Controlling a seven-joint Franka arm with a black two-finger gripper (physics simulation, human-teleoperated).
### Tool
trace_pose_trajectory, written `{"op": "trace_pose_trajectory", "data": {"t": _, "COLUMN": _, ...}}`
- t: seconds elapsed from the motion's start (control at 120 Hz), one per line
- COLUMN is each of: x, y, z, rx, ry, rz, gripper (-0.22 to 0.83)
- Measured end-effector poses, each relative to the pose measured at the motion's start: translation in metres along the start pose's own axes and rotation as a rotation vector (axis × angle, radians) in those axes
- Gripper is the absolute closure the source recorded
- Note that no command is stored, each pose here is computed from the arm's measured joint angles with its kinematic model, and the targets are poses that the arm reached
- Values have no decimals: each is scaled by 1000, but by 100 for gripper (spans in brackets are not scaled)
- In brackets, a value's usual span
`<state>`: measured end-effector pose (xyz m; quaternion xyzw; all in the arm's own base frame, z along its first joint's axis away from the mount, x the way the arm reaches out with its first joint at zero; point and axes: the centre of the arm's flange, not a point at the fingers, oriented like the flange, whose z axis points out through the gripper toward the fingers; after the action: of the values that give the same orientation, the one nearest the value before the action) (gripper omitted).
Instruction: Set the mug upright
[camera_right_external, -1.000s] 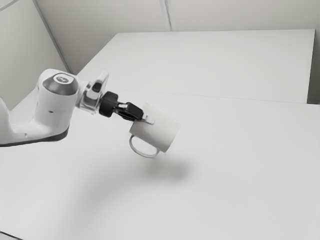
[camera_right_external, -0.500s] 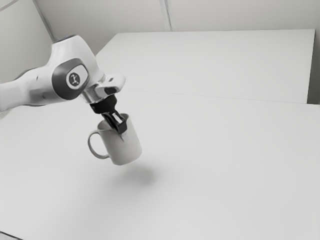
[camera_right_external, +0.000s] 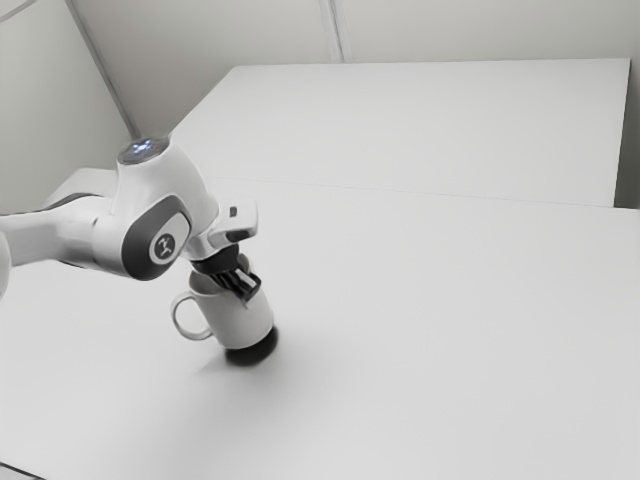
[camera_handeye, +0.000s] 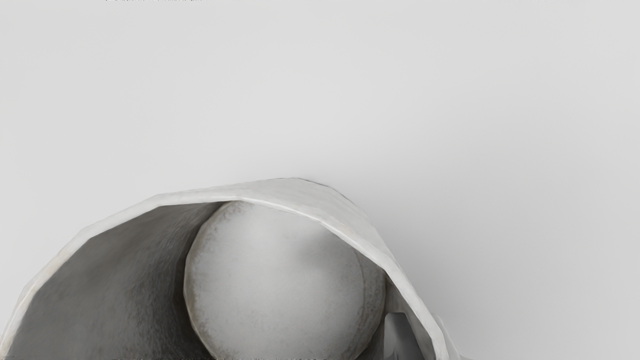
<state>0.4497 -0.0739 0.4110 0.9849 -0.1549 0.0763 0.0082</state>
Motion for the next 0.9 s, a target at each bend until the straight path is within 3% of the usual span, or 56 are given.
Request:
{"op": "trace_pose_trajectory", "data": {"t": 0.233, "x": -7, "y": -2, "z": 11, "rx": 22, "ry": 67, "rz": -67, "gripper": 79}}
{"op": "trace_pose_trajectory", "data": {"t": 0.733, "x": -11, "y": -5, "z": 48, "rx": 3, "ry": 23, "rz": -156, "gripper": 78}}
{"op": "trace_pose_trajectory", "data": {"t": 0.792, "x": -11, "y": -5, "z": 50, "rx": 1, "ry": 18, "rz": -161, "gripper": 72}}
{"op": "trace_pose_trajectory", "data": {"t": 0.9, "x": -11, "y": -4, "z": 49, "rx": -1, "ry": 18, "rz": -167, "gripper": 47}}
